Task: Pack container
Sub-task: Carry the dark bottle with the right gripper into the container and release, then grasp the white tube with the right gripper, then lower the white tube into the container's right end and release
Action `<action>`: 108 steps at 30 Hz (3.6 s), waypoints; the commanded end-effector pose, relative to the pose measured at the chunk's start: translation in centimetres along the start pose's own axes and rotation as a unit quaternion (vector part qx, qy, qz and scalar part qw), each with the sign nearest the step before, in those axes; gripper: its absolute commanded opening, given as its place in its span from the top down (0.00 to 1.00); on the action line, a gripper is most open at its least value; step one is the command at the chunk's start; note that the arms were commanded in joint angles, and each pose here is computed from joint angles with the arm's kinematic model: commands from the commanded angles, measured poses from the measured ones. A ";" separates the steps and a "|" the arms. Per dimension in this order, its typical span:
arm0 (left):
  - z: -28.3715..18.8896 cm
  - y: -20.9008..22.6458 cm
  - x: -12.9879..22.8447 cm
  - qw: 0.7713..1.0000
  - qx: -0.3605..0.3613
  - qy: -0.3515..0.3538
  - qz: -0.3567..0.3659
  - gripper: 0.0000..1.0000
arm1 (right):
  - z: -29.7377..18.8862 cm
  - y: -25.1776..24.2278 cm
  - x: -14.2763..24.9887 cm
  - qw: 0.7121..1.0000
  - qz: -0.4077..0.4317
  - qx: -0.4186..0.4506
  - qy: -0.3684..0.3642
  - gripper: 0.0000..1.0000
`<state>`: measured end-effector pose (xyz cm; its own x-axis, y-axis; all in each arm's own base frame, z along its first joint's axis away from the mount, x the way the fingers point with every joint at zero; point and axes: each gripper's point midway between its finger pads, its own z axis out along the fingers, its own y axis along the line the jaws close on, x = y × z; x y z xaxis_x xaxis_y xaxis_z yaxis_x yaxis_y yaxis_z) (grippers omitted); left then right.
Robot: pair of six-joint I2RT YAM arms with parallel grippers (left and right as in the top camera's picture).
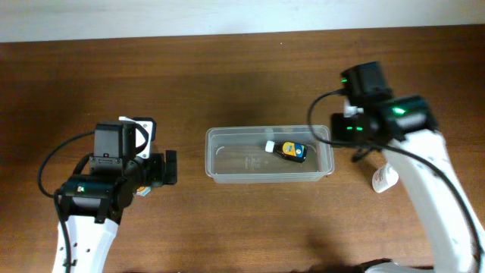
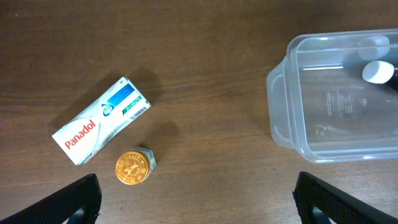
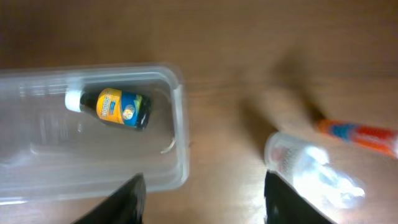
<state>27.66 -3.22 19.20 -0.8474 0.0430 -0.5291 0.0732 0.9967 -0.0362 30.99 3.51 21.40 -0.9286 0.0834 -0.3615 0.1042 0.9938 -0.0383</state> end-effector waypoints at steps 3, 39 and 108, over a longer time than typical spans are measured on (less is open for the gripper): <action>-0.4 0.0 -0.6 1.000 0.004 -0.009 -0.006 0.01 | -4.0 -7.3 0.5 0.989 0.138 0.050 -0.033 0.39; -0.4 0.0 -0.4 1.000 0.004 -0.005 -0.006 0.01 | 10.0 -12.9 8.3 0.955 0.216 0.050 0.196 0.81; -0.4 0.0 -0.4 1.000 0.004 -0.005 -0.006 0.01 | 6.5 4.0 2.7 0.988 -0.022 -0.027 0.147 0.59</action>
<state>27.52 -3.21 19.12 -0.8511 0.0431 -0.5233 0.0726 0.9967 -0.0361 30.53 7.26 10.89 -0.9971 0.0639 0.0418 0.0634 0.9979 -0.0118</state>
